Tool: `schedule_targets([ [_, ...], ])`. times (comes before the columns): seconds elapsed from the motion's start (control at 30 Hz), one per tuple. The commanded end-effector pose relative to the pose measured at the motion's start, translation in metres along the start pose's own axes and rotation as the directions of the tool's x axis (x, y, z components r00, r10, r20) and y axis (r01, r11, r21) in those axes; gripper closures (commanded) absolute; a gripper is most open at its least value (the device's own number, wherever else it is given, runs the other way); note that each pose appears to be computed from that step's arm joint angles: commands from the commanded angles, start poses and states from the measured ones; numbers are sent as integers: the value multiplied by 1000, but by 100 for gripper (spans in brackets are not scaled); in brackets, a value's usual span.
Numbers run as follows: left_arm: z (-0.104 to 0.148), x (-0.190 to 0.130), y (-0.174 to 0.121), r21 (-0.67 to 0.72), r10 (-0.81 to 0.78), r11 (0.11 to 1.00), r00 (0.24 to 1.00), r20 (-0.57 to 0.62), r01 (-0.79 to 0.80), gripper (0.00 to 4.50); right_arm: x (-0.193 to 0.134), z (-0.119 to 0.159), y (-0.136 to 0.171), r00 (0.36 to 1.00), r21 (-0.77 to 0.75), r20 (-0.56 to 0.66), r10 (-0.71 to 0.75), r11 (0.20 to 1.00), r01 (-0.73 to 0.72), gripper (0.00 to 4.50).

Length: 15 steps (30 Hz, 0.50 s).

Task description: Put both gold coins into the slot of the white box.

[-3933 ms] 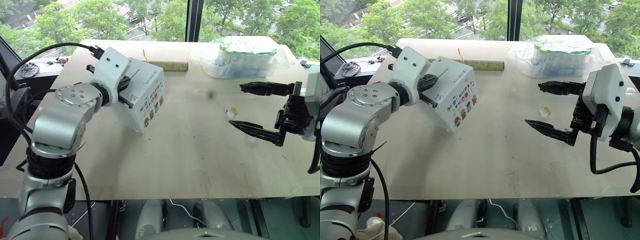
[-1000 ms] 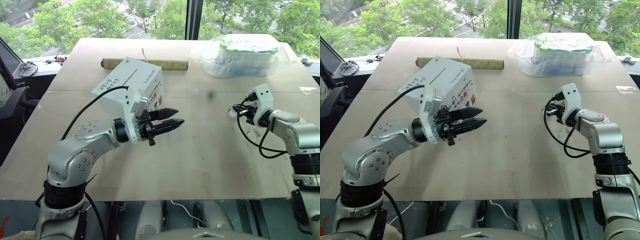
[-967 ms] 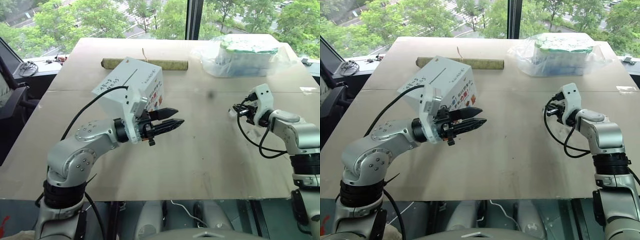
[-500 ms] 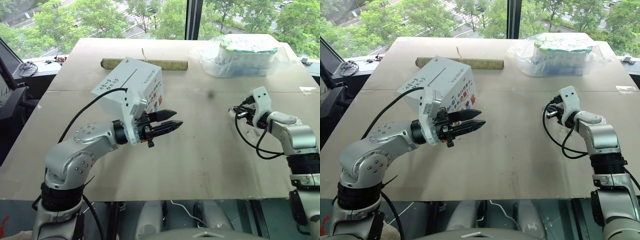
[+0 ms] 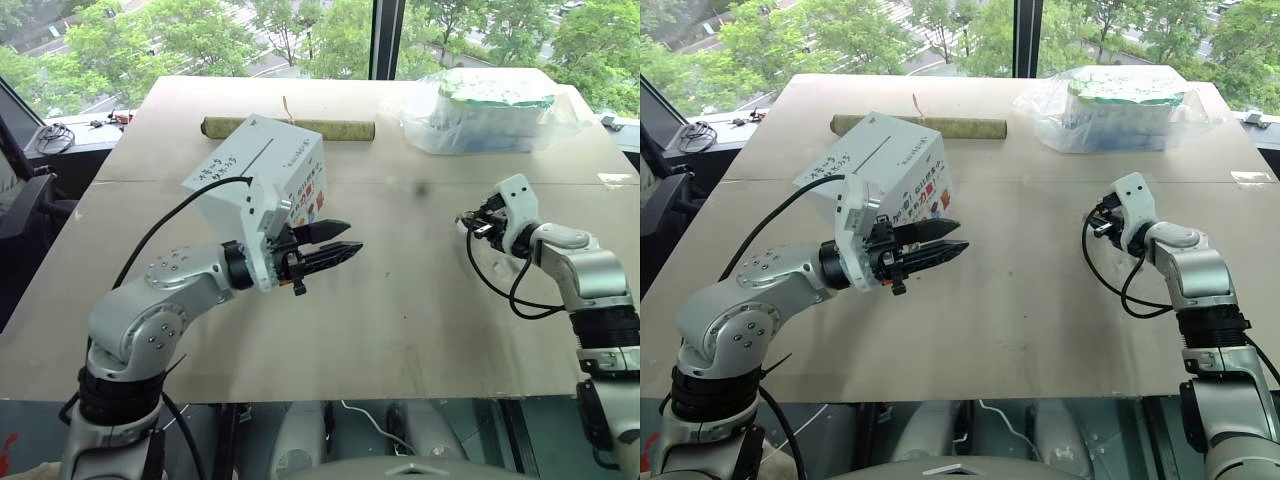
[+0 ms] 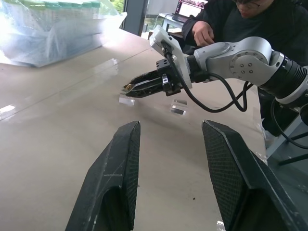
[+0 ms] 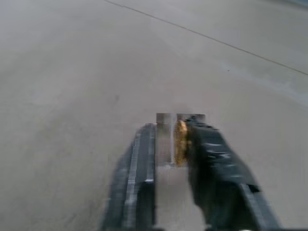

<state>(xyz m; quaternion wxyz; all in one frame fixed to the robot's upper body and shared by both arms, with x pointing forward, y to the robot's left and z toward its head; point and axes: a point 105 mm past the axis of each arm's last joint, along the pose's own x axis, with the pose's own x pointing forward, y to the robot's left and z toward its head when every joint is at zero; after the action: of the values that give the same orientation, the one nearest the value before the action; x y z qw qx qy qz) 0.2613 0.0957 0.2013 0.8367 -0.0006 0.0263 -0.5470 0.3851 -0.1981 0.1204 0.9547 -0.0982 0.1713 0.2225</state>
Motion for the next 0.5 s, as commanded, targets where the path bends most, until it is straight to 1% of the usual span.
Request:
schedule_targets([
  [0.03, 9, 0, -9, 58, -22, 998, 1000, 19, 21, 245, -1, 9, -3, 999, -8, 26, -18, 1000, 18, 219],
  [0.5, 8, 0, -9, 58, -20, 998, 1000, 18, 19, 245, -10, 24, -4, 998, -11, 61, -24, 1000, 24, 219],
])
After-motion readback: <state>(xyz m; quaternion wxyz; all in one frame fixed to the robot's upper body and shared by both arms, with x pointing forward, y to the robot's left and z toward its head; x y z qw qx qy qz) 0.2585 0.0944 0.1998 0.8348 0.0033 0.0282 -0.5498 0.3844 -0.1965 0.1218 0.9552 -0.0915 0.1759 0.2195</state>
